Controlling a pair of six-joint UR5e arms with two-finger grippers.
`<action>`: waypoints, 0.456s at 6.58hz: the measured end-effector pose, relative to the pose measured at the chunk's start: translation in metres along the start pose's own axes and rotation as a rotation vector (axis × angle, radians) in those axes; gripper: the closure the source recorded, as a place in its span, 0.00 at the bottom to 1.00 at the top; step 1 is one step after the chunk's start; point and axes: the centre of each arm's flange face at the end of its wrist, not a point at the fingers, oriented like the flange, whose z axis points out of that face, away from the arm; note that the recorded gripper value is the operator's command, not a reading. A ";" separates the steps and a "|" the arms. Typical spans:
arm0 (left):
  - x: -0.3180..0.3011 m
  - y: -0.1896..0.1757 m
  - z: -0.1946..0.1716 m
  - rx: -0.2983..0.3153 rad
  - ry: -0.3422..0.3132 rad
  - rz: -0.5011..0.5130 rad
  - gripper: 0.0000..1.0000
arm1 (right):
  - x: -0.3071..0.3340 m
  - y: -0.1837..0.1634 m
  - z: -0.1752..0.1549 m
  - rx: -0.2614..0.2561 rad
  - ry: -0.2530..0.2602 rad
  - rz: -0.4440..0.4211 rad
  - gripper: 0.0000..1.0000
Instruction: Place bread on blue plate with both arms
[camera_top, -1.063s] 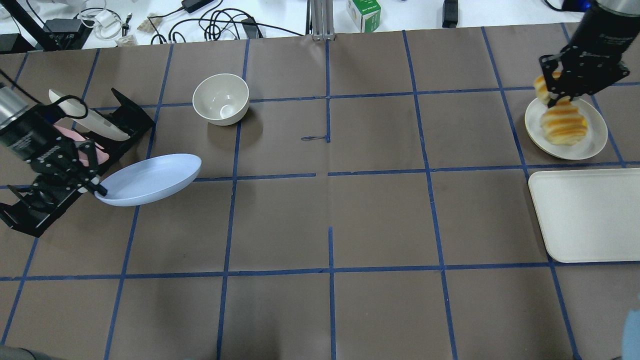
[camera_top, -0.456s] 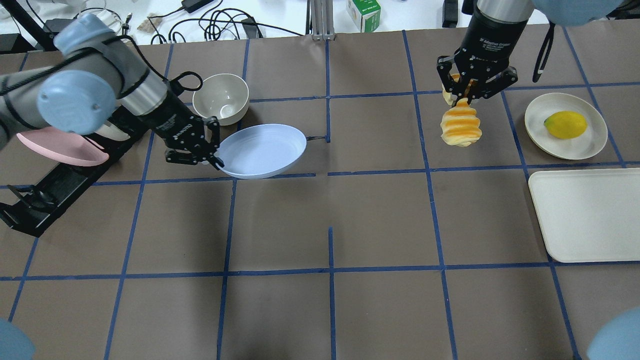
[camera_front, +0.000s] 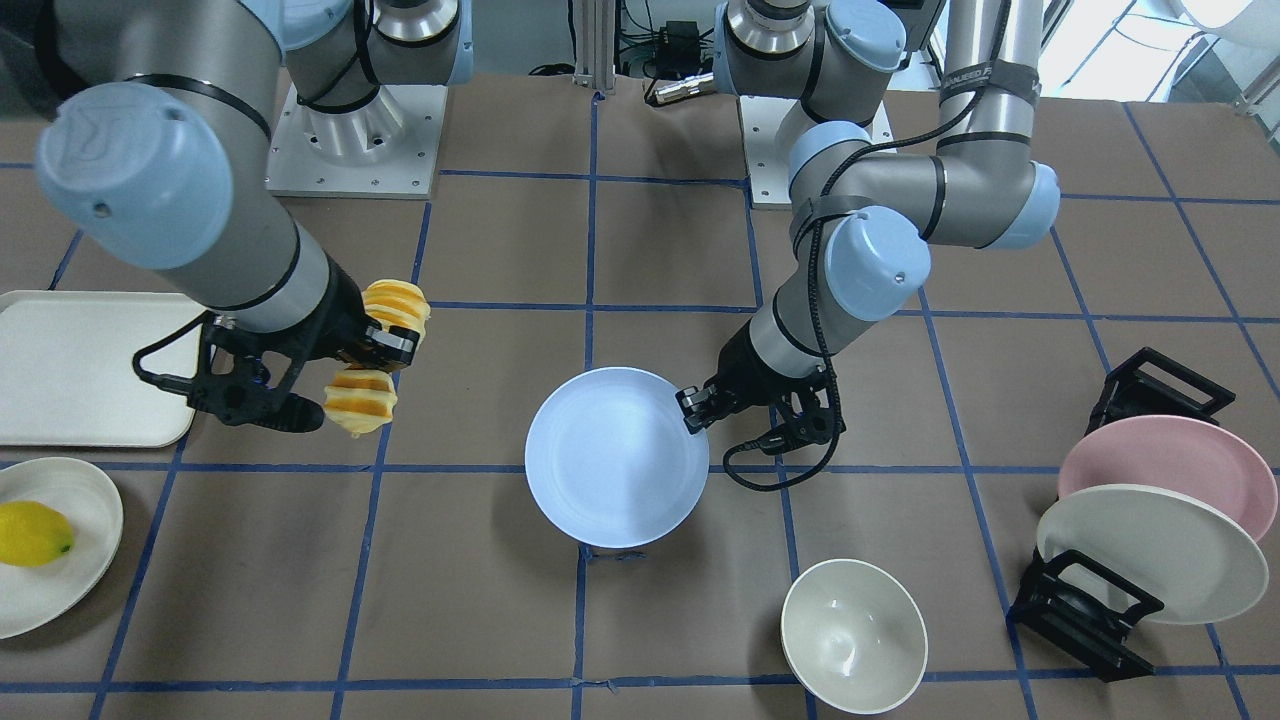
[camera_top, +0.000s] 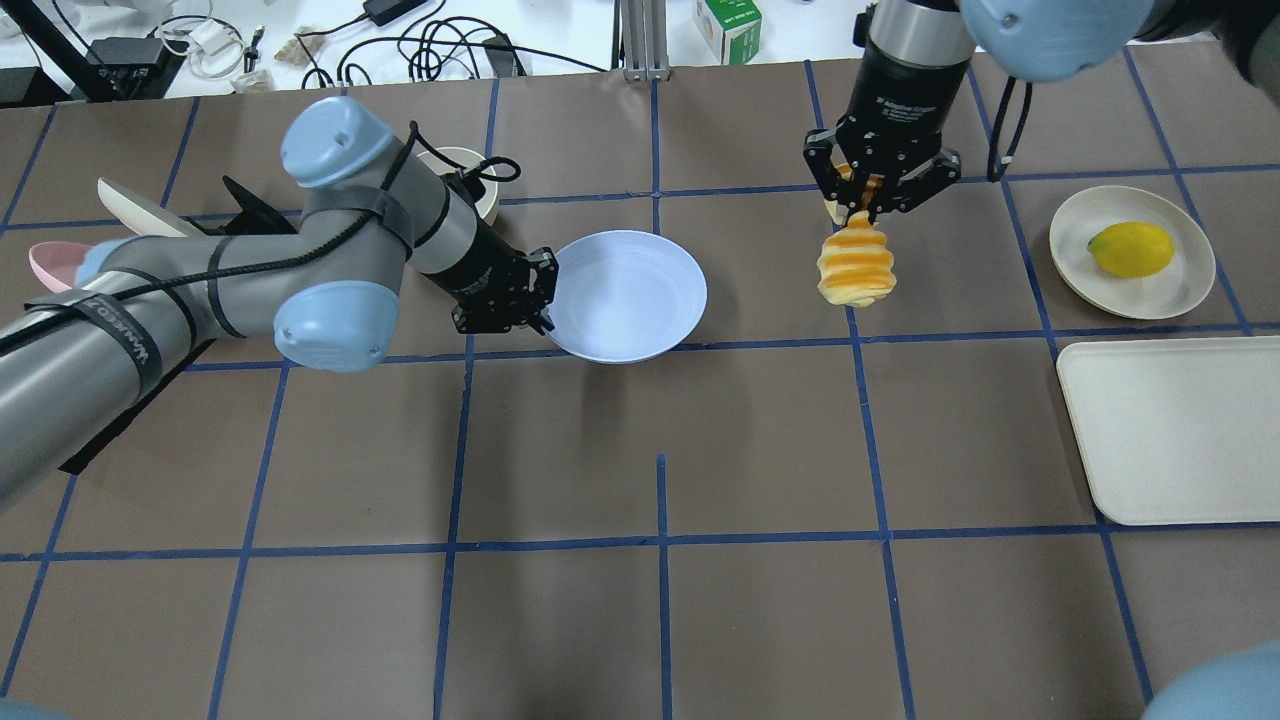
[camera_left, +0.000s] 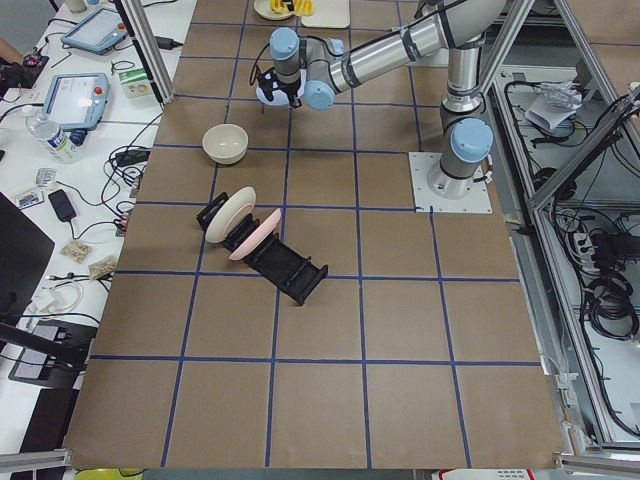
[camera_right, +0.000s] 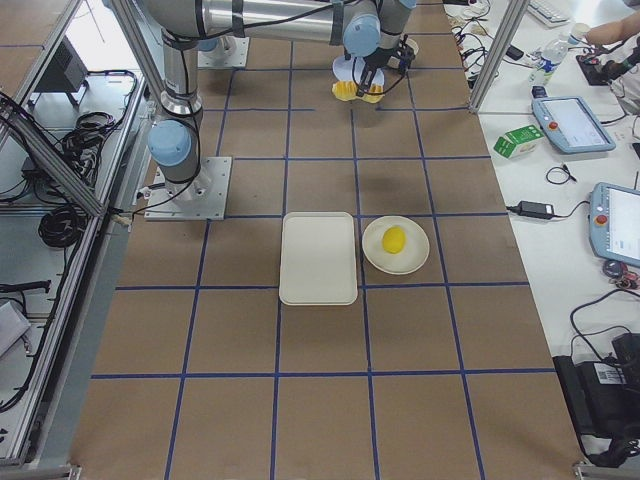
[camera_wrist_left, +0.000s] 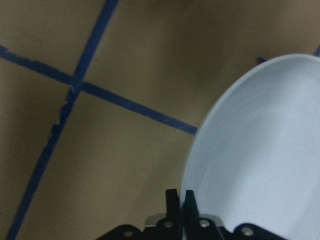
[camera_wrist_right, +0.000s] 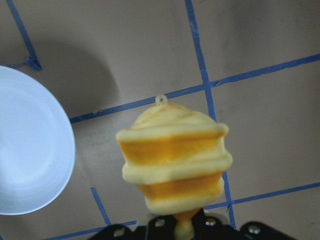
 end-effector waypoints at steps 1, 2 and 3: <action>0.002 0.005 0.016 0.020 -0.007 0.018 1.00 | -0.020 0.007 0.008 0.012 0.004 -0.012 1.00; 0.003 0.008 0.031 0.018 -0.016 0.029 1.00 | -0.036 0.012 0.018 0.033 0.002 -0.031 1.00; 0.004 0.009 0.042 0.010 -0.023 0.038 1.00 | -0.051 0.018 0.028 0.057 -0.002 -0.051 1.00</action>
